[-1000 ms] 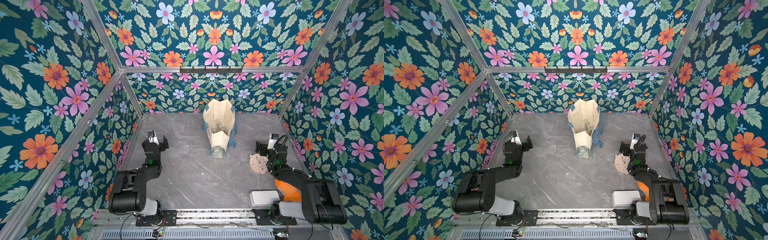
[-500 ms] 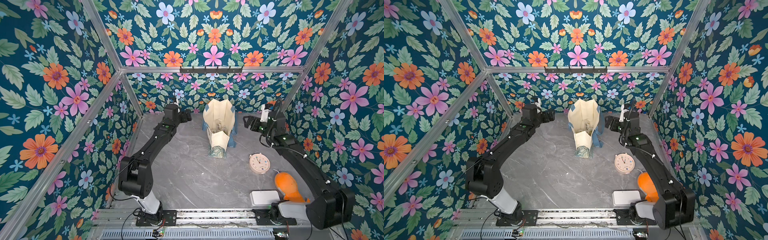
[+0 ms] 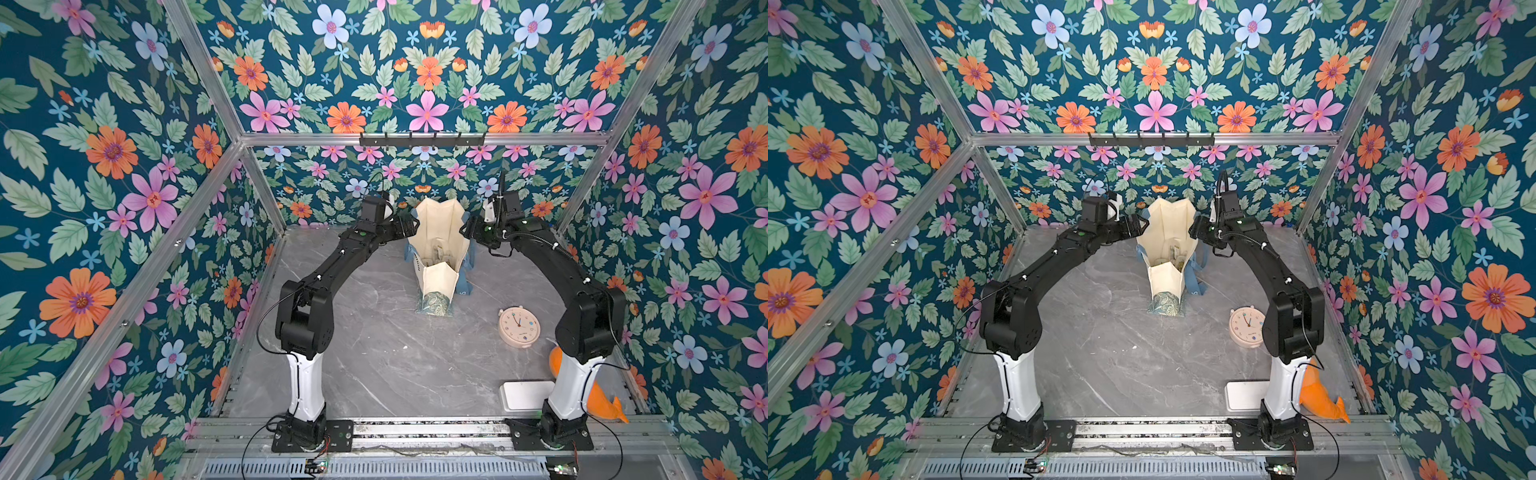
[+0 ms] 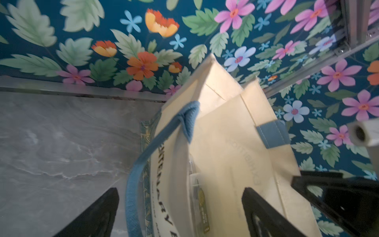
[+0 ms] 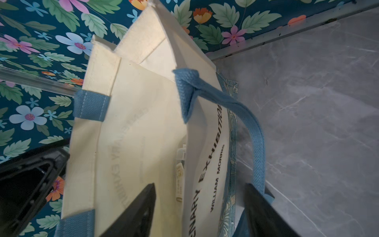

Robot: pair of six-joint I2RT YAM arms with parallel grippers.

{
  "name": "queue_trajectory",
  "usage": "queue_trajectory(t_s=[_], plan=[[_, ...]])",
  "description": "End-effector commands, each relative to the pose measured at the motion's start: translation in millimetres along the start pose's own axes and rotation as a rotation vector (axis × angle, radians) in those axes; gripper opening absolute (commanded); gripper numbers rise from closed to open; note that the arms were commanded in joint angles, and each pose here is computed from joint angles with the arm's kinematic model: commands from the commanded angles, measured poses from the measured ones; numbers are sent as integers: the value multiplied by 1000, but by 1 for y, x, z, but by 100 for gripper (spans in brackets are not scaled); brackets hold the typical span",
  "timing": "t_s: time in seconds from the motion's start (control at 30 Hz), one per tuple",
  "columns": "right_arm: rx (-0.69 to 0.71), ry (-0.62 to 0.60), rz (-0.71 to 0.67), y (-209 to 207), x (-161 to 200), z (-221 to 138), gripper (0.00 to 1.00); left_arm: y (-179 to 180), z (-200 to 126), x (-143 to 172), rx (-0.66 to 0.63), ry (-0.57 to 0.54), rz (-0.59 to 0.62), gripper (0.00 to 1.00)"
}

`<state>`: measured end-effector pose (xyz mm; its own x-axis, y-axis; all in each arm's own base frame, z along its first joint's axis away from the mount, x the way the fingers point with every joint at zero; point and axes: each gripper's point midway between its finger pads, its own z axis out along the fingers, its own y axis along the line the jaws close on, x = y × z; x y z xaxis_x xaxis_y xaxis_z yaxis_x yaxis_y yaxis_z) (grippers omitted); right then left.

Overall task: Take out the compass set from the canvas bag
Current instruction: Adjust the canvas bag at the center of the board.

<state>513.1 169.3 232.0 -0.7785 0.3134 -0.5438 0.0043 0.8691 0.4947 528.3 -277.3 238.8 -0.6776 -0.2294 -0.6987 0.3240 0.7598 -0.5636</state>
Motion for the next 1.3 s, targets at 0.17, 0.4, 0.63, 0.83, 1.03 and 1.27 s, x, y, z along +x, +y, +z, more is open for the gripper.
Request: queue_trajectory(t_s=[0.17,0.4,0.63,0.83,1.03,1.27], plan=[[-16,82,11,2,19,12,32,10,21,14,10,63,-34,80],[-36,89,-7,12,22,8,19,6,12,12,13,70,-4,45],[-68,90,-18,26,27,2,12,0,-3,6,15,62,38,8],[-115,104,-21,44,38,2,9,-4,-25,-30,0,-3,85,0],[-177,116,-19,73,61,9,5,-16,-51,-69,-11,-81,162,0],[-195,154,21,74,114,32,4,-13,-49,-57,-29,-24,221,0]])
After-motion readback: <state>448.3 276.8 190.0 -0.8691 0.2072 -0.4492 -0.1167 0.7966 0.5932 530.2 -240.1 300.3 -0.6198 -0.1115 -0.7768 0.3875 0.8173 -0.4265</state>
